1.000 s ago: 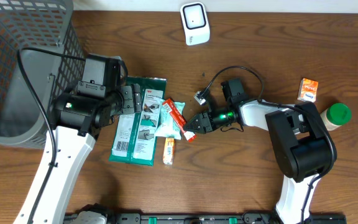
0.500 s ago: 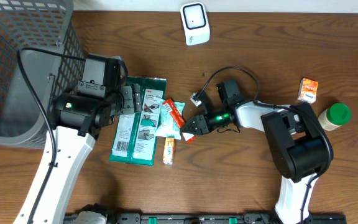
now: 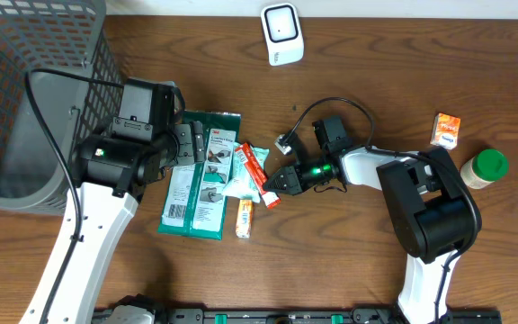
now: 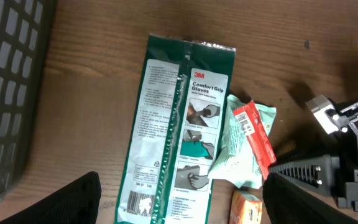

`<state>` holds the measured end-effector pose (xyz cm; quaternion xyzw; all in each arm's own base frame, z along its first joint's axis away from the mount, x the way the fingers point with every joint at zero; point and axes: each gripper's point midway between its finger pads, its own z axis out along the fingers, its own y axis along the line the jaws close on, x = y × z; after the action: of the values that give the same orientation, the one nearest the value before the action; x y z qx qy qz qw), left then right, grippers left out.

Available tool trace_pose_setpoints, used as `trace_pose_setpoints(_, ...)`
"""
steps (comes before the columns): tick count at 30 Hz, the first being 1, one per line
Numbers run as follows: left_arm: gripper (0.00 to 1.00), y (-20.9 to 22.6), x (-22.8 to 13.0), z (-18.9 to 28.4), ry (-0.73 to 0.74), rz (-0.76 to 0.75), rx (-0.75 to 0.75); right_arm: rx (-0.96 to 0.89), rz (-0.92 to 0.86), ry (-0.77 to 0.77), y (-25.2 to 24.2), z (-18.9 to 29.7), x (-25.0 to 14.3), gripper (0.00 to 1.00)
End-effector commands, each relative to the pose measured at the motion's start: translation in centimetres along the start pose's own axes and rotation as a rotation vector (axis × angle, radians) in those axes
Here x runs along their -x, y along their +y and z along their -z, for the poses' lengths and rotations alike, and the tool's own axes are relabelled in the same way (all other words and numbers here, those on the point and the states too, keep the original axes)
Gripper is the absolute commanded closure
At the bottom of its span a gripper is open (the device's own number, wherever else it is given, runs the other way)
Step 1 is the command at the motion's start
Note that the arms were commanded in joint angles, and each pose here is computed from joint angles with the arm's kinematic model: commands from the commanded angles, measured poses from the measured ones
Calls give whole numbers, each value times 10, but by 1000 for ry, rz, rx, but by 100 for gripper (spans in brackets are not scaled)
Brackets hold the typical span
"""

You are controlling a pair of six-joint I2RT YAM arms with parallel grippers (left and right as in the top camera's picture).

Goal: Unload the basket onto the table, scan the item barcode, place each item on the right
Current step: 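Pull the red stick pack out from under the mint wipes pack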

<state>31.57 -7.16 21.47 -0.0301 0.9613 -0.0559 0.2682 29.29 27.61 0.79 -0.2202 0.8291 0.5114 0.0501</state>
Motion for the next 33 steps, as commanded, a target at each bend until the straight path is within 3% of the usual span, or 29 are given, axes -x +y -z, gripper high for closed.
trace_pose_setpoints(1,16,3,5,2,-12,-9,12,14,0,16,1,-5,-5,99)
trace_pose_setpoints(3,16,3,5,2,-12,-9,12,14,-1,16,1,-5,-6,91)
trace_pose_setpoints(6,16,3,5,2,-12,-9,12,15,1,18,2,-6,-6,86)
trace_pose_setpoints(13,16,3,5,2,-12,-9,12,22,17,45,9,-15,-11,85)
trace_pose_setpoints(18,16,3,5,2,-12,-9,12,23,29,42,10,-17,-10,98)
trace_pose_setpoints(33,16,3,5,2,-12,-9,12,144,-57,4,20,2,-1,99)
